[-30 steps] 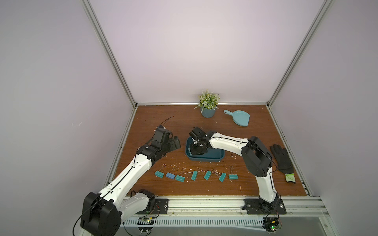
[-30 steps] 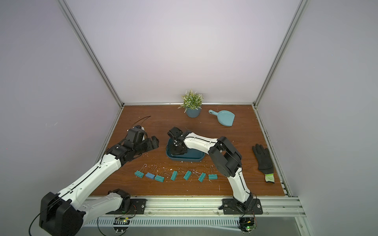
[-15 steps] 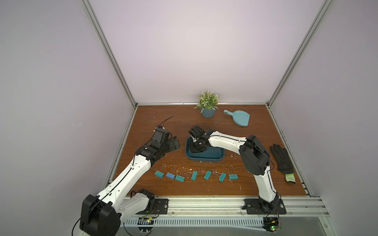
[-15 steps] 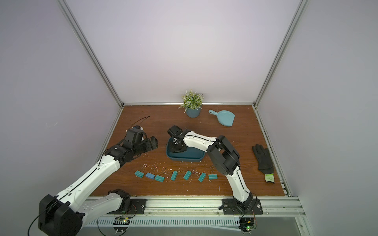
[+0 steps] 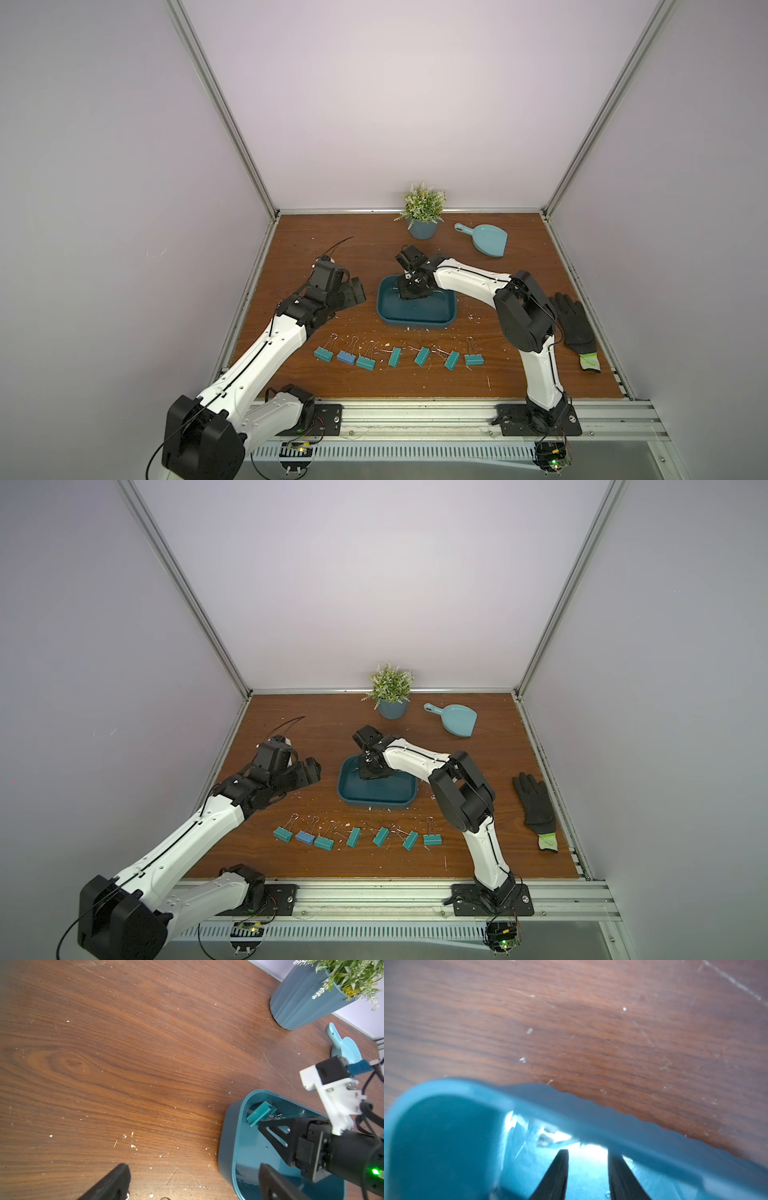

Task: Take out the binder clips from the storage box
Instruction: Pick up the binder clip from the storage box.

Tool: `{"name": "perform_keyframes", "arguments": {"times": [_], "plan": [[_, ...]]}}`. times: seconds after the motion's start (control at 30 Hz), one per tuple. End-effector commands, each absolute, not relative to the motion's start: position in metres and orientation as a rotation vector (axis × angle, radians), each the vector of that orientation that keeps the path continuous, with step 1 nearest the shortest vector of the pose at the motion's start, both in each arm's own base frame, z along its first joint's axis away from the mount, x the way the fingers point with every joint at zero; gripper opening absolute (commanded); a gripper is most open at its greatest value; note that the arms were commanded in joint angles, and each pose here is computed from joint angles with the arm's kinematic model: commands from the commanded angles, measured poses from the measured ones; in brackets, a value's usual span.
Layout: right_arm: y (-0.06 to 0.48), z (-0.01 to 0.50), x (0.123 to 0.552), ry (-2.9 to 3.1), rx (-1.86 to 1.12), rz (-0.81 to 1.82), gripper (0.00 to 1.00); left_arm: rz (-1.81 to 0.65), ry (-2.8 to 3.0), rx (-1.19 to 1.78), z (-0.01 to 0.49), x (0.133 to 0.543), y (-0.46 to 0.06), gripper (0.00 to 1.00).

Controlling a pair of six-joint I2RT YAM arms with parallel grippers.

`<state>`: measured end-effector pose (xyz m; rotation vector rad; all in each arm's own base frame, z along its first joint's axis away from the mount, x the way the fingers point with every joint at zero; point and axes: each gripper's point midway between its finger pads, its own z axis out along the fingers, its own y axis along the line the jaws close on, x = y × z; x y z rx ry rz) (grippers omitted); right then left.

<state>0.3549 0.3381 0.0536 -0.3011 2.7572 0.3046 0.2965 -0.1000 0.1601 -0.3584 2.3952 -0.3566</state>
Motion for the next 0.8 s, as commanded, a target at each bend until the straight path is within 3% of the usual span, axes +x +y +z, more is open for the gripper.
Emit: {"name": "perform_keyframes", "arguments": {"times": [0.0, 0.2, 0.3, 0.4, 0.77], "plan": [[0.338, 0.084, 0.357, 2.702, -0.345, 0.332, 0.39, -0.316, 2.41, -0.372, 0.156, 0.293, -0.092, 1.0], [0.332, 0.102, 0.367, 2.62, -0.396, 0.288, 0.41, -0.318, 2.402, -0.377, 0.158, 0.292, -0.091, 1.0], [0.324, 0.1, 0.373, 2.6, -0.421, 0.246, 0.56, -0.321, 2.403, -0.376, 0.157, 0.292, -0.092, 1.0], [0.323, 0.095, 0.376, 2.57, -0.465, 0.24, 0.64, -0.323, 2.404, -0.376, 0.157, 0.291, -0.092, 1.0], [0.342, 0.074, 0.369, 2.553, -0.57, 0.379, 0.73, -0.332, 2.395, -0.374, 0.16, 0.29, -0.092, 1.0]]}}
